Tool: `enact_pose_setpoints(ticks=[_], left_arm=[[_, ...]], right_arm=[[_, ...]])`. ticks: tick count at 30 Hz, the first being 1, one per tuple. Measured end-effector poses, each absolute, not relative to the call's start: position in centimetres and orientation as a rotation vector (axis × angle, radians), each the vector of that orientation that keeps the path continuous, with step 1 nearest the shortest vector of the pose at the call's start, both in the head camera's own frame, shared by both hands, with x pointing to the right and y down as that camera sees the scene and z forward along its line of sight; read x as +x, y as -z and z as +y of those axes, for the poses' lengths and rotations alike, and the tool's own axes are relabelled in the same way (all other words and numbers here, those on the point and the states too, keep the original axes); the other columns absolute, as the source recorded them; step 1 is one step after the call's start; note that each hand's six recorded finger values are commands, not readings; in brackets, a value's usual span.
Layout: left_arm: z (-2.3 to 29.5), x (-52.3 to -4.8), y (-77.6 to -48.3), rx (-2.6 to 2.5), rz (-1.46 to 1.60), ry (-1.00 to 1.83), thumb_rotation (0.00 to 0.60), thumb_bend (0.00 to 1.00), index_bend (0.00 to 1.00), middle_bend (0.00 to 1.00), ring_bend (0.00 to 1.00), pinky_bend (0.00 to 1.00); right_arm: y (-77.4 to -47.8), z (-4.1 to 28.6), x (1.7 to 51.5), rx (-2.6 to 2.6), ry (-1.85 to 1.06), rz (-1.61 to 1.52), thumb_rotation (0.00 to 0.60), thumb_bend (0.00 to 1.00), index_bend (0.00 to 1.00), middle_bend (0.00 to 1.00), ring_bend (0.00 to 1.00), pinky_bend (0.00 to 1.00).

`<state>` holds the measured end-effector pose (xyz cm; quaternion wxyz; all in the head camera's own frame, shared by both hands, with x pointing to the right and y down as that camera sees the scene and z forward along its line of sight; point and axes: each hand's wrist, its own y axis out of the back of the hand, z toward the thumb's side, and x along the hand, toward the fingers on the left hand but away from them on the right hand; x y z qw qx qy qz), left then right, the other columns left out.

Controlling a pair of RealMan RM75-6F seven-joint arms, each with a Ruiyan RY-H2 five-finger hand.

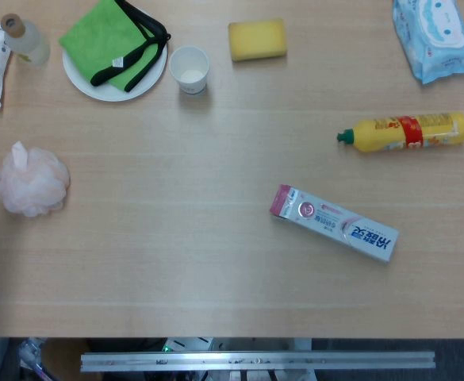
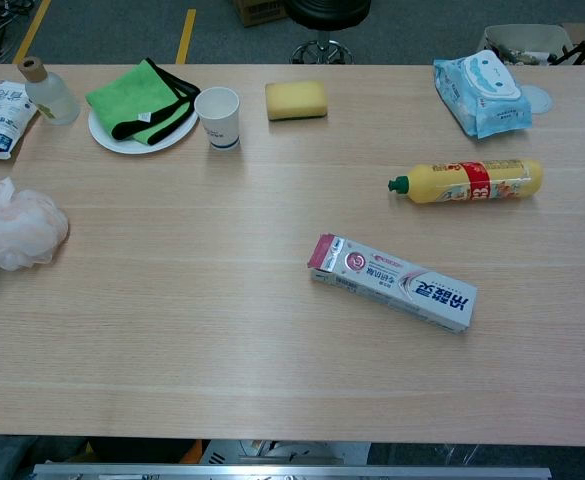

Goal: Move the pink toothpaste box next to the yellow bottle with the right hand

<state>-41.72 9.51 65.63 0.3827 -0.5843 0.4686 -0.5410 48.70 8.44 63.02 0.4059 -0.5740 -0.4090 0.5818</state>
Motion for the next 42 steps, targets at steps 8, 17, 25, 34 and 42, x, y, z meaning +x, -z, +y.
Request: enact_pose_setpoints(ticks=[8,17,25,34,42], left_arm=[[9.8,-41.9,-66.0,-1.499,1.192,1.393,0.600,0.30,0.28,0.17,0.21,0.38],[10.0,-42.1,-66.0,-1.493,1.202,1.400,0.600,0.30,0.28,0.17,0.21,0.38],[10.6,-42.5,-66.1,-1.498,1.211,1.402,0.600,0.30,0.28,0.17,0.21,0.38],[10.7,-42.9,-66.3,-1.498,1.232,1.401,0.600,0.30,0.28,0.17,0.21,0.38],[10.8,-43.1,-66.5,-1.504,1.231,1.409,0.600,0.30,0.28,0.17,0.21,0.38]], right_arm=[[-63.4,8.8,48.7,-1.459,-1.483,-1.026,0.600,0.02,0.36,0.29,0.22,0.32],[-64.0,8.4,48.1,-1.493,-1.475,-1.033,0.600,0.02,0.36,0.29,0.22,0.32],[-64.4,8.4,46.4,-1.562,-1.449,-1.096,0.600,0.02,0.36,0.29,0.22,0.32],[-64.8,8.5,42.4,-1.715,-1.429,-1.157,0.600,0.02,0.36,0.29,0.22,0.32],[-66.3,9.2,38.6,-1.862,-1.466,-1.128,0.600,0.02,0.35,0.29,0.22,0.32]])
